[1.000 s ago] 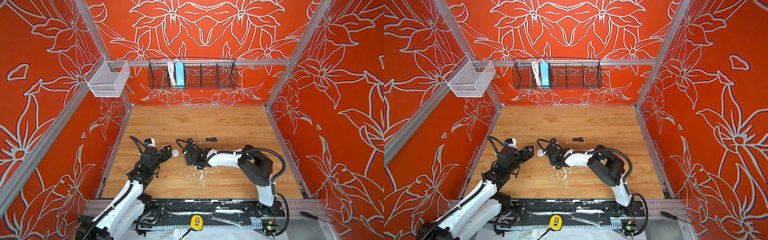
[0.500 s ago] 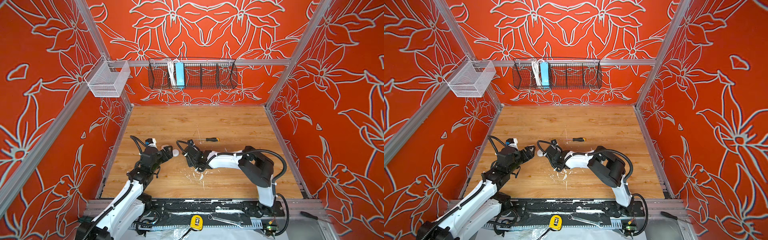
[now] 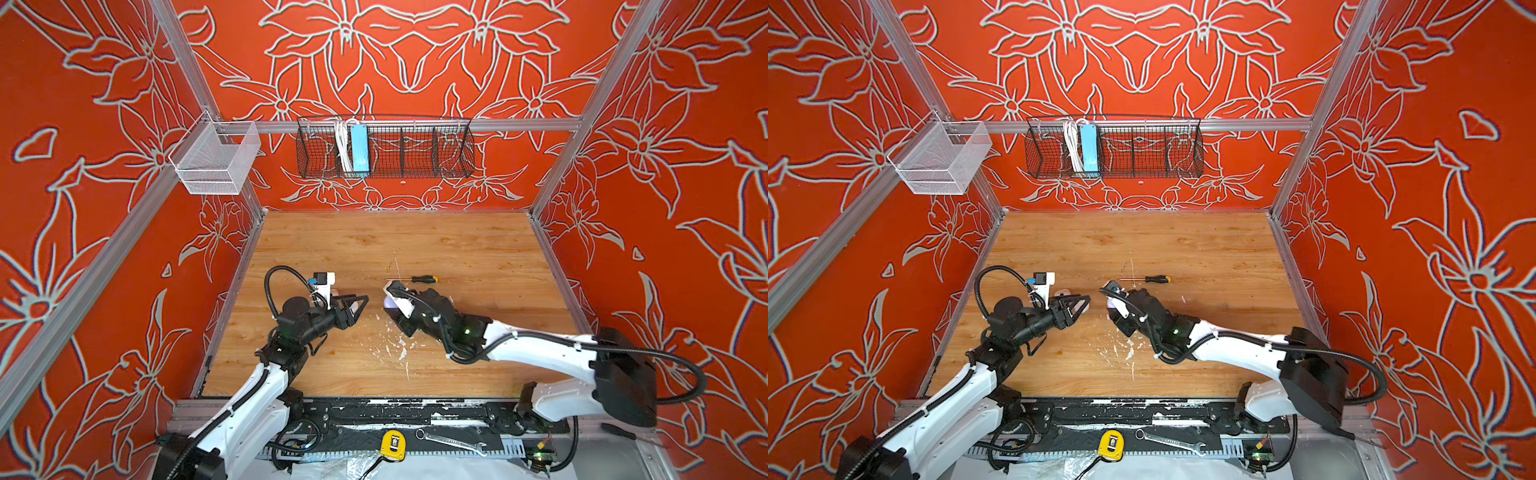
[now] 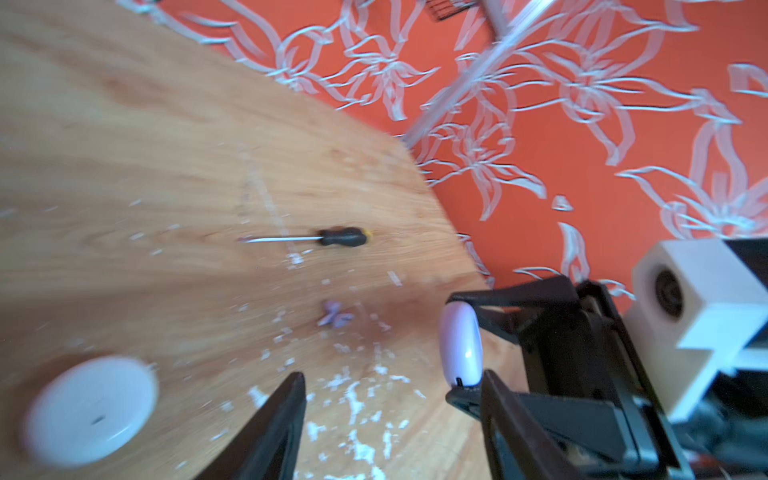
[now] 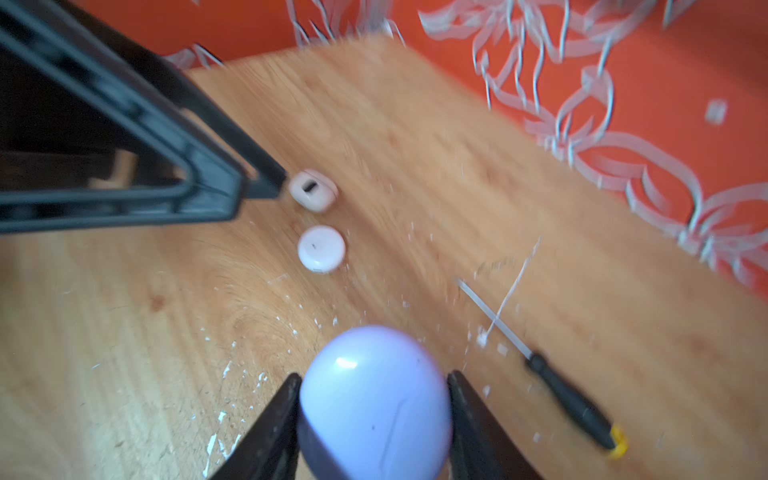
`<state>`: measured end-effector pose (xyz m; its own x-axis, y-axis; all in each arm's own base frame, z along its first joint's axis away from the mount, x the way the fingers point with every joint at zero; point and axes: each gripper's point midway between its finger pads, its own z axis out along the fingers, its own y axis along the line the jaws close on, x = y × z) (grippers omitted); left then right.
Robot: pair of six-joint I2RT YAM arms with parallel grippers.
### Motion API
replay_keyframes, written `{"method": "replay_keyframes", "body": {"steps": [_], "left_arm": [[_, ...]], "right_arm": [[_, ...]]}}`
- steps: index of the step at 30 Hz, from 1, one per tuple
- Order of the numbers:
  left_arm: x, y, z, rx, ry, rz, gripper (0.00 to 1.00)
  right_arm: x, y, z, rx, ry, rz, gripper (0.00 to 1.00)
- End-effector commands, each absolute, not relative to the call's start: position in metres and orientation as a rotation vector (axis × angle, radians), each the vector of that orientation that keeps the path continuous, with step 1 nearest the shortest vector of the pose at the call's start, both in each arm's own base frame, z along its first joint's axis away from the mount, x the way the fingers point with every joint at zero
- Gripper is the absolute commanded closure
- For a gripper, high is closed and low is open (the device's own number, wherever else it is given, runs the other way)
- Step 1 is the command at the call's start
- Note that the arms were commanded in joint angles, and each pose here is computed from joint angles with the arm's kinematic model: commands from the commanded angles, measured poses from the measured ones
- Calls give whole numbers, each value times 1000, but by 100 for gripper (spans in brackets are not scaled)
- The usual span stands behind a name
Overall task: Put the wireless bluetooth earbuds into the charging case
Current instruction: 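Lift the lilac case with the right gripper toward the approaching left gripper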
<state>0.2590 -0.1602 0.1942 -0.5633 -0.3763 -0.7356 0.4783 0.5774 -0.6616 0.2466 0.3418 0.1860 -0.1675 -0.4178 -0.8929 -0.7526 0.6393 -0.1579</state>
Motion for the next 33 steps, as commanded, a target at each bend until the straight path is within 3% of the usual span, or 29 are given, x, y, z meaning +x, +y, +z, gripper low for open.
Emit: {"method": "replay_keyframes", "body": {"steps": [1, 6, 12, 19, 33], "left_arm": [[232, -175, 235, 300, 1649, -1199, 35], [213, -178, 248, 387, 1552, -1183, 37], [196, -192, 256, 499, 1512, -1190, 39], [198, -197, 253, 517, 1542, -1195, 41], [194, -203, 254, 556, 1548, -1213, 56]], "right_arm": [[232, 349, 217, -1098, 1541, 374, 67], [219, 355, 241, -1202, 1375, 372, 67], [201, 368, 236, -1410, 1134, 292, 65], [202, 365, 260, -1400, 1047, 225, 64], [192, 368, 279, -1483, 955, 197, 65]]}}
